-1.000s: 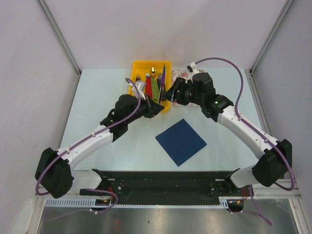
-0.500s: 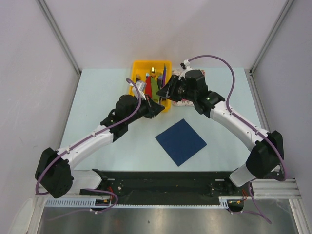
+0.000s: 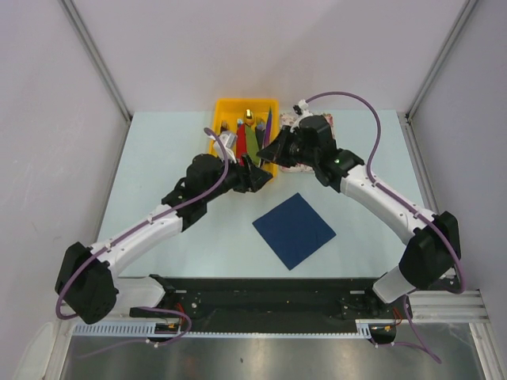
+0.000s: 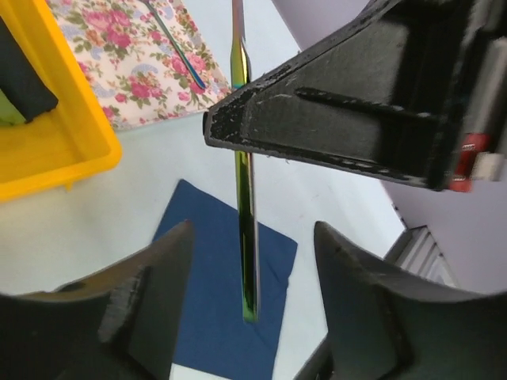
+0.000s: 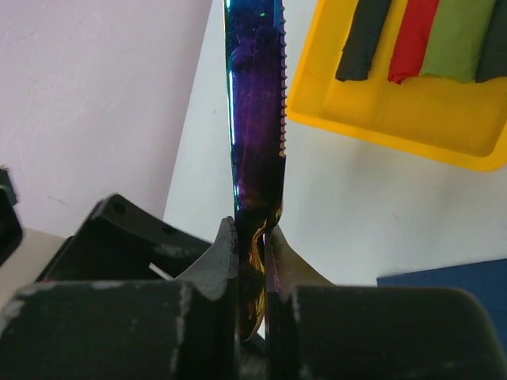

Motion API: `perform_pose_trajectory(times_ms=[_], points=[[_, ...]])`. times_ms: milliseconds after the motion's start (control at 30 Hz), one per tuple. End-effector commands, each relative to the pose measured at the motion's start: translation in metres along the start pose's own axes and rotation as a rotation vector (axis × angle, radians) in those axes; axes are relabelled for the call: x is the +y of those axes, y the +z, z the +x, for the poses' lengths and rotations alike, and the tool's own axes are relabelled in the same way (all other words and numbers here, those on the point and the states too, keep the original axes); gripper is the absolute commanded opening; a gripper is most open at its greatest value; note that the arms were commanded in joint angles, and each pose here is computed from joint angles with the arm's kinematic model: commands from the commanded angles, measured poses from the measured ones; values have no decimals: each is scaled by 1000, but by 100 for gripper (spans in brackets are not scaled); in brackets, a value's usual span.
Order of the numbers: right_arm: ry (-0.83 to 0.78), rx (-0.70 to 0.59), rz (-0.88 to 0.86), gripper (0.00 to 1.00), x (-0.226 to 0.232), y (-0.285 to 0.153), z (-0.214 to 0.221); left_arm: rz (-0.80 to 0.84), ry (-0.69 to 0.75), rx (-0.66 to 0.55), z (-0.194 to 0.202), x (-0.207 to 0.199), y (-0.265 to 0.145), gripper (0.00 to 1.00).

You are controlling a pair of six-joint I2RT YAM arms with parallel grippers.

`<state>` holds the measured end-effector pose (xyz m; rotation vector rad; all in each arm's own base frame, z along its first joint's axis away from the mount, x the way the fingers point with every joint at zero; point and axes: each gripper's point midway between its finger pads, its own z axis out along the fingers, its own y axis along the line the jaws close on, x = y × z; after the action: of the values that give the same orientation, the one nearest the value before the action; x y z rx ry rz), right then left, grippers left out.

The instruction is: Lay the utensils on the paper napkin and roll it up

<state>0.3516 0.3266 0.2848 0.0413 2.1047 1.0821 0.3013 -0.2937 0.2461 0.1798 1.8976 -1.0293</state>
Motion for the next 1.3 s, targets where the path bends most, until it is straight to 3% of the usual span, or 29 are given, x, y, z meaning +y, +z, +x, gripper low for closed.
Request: perform_pose_trajectory(times_ms=[0, 33, 67, 333, 500, 733, 933, 1267], points=[[-56, -59, 66, 0, -20, -14, -7, -14, 59, -30, -12, 0, -15, 76], [-74, -70, 83, 0, -27, -21, -5, -28, 62, -37, -17, 7, -21, 96], [-87, -45, 142, 0, -53, -21, 15, -39, 67, -34, -17, 11, -24, 100], [-155, 63, 382, 0, -163, -63, 96, -276, 145, -2, -36, 74, -65, 100], [-163, 90, 467, 0, -194, -74, 102, -415, 226, 3, -43, 102, -82, 100], [-186, 135, 381, 0, -161, -60, 85, -397, 277, 17, -37, 104, -96, 100], [-67, 135, 363, 0, -162, -43, 100, -432, 243, 24, -33, 118, -98, 100], [-111, 264, 514, 0, -185, -31, 106, -438, 227, 40, -34, 125, -89, 100]])
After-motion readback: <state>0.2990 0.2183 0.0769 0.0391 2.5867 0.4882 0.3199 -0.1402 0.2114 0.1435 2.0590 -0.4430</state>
